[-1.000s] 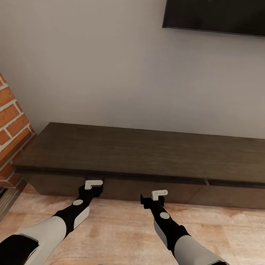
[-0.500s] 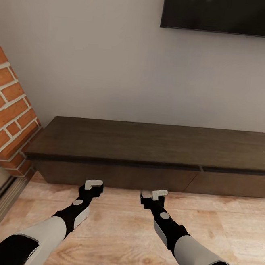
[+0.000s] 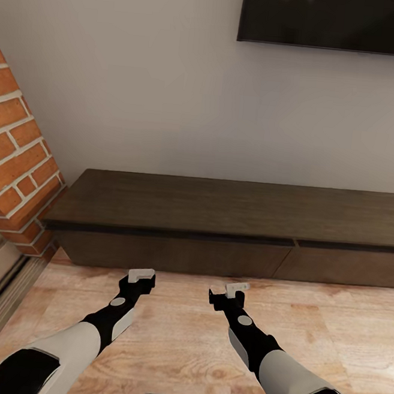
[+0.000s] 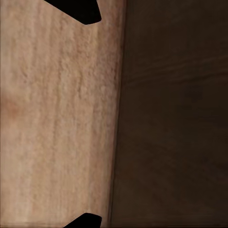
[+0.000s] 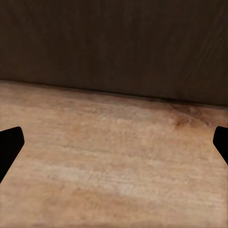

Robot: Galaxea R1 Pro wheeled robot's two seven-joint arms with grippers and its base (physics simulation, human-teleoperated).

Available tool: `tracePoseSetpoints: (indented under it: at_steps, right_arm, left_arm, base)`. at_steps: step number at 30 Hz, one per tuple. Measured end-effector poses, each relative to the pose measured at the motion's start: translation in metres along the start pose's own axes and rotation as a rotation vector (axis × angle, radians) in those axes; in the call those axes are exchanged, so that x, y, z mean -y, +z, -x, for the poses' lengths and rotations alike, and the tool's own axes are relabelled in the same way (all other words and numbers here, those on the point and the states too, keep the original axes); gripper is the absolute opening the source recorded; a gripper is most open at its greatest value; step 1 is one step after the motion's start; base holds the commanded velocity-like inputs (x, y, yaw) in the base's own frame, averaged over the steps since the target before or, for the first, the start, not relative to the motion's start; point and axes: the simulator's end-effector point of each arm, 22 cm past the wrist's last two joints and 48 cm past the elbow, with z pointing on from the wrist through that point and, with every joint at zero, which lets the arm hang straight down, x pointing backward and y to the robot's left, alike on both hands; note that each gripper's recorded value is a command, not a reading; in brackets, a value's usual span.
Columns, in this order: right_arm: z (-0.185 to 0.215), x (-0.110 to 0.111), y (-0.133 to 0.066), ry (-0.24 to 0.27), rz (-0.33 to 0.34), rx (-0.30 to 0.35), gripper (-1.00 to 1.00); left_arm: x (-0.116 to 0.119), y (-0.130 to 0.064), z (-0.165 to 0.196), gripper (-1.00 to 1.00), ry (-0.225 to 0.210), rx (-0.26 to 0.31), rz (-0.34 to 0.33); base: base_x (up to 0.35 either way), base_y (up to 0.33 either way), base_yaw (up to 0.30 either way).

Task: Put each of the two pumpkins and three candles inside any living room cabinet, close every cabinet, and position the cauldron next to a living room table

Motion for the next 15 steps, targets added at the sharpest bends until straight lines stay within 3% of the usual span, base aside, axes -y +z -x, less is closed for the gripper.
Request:
tracePoseSetpoints:
  at_steps: [4,15]
  right_arm:
    - [0.001,0.0,0.0,0.0,0.002,0.002,1.0]
    - [0.012,0.0,-0.003,0.0,0.002,0.019,1.0]
  left_arm:
    - [0.014,-0.002,-0.004,1.0,-0.005,-0.01,-0.024]
    - [0.011,-0.005,0.003,1.0,-0.027,-0.002,-0.022]
  base:
    - [-0.001,0.0,0.0]
    - [0.0,0.0,0.0]
